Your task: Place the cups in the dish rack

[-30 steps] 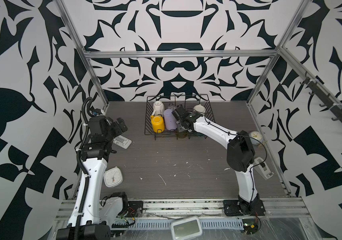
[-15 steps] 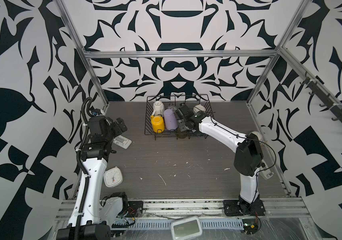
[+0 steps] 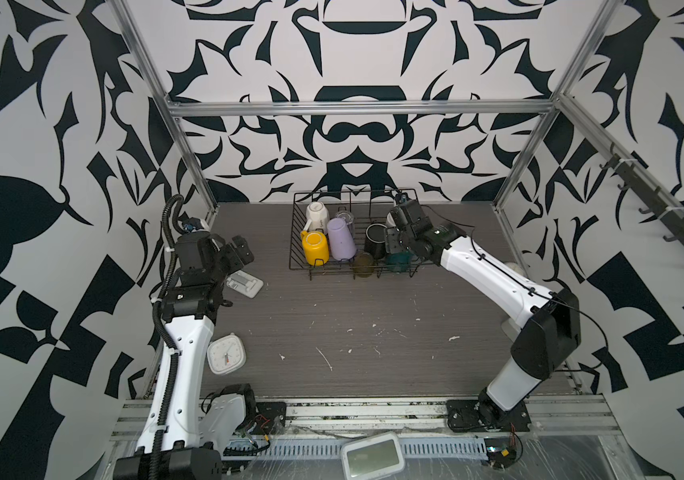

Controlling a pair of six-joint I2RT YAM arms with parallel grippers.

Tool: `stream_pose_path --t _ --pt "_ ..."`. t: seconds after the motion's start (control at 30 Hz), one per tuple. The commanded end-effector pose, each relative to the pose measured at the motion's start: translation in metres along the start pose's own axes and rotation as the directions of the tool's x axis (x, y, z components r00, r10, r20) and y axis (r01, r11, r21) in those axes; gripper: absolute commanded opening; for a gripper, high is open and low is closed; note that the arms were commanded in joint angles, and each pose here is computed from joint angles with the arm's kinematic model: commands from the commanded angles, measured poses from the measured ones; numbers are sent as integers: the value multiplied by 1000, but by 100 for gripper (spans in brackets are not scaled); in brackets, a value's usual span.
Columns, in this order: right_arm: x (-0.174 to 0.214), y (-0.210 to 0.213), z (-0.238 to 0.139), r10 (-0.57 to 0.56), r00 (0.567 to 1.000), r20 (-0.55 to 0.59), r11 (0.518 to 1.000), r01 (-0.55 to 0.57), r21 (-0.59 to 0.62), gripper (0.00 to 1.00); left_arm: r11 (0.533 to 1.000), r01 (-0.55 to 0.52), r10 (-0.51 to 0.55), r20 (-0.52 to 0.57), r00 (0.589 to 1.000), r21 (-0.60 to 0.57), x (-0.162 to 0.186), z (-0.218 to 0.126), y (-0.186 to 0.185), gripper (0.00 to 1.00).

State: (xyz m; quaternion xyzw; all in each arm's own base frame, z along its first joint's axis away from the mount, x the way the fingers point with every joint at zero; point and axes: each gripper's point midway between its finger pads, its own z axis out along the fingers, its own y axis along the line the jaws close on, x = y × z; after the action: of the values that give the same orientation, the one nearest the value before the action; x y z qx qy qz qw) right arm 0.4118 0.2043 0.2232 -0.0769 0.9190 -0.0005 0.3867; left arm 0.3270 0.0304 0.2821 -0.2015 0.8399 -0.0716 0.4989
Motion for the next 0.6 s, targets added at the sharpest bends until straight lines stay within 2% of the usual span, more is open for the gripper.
stream_pose_path --t 0.0,0.1,0.27,0.37,0.43,0.47,0.57 --pt "21 9 6 -35 997 -62 999 35 -15 71 1000 18 -18 4 1000 3 1 1 2 99" --pt "30 14 9 -34 996 -79 999 30 -44 72 1000 17 -17 7 1000 0 1 1 3 99" --pt "32 1 -1 2 1000 -21 997 -4 -77 76 1000 17 -17 36 999 8 0 6 3 99" --pt "31 -27 -8 41 999 10 995 -40 -95 79 997 0 -8 108 994 71 -5 7 -5 99" --pt "31 -46 -13 93 995 40 987 -87 -133 81 996 24 -39 179 983 86 -14 3 -5 99" --pt "31 -58 -14 123 991 58 984 -114 -138 83 995 42 -61 221 973 92 -18 2 -4 99" --pt "32 -97 -17 218 970 105 968 -201 -150 99 994 28 -58 305 951 102 -13 10 -4 99"
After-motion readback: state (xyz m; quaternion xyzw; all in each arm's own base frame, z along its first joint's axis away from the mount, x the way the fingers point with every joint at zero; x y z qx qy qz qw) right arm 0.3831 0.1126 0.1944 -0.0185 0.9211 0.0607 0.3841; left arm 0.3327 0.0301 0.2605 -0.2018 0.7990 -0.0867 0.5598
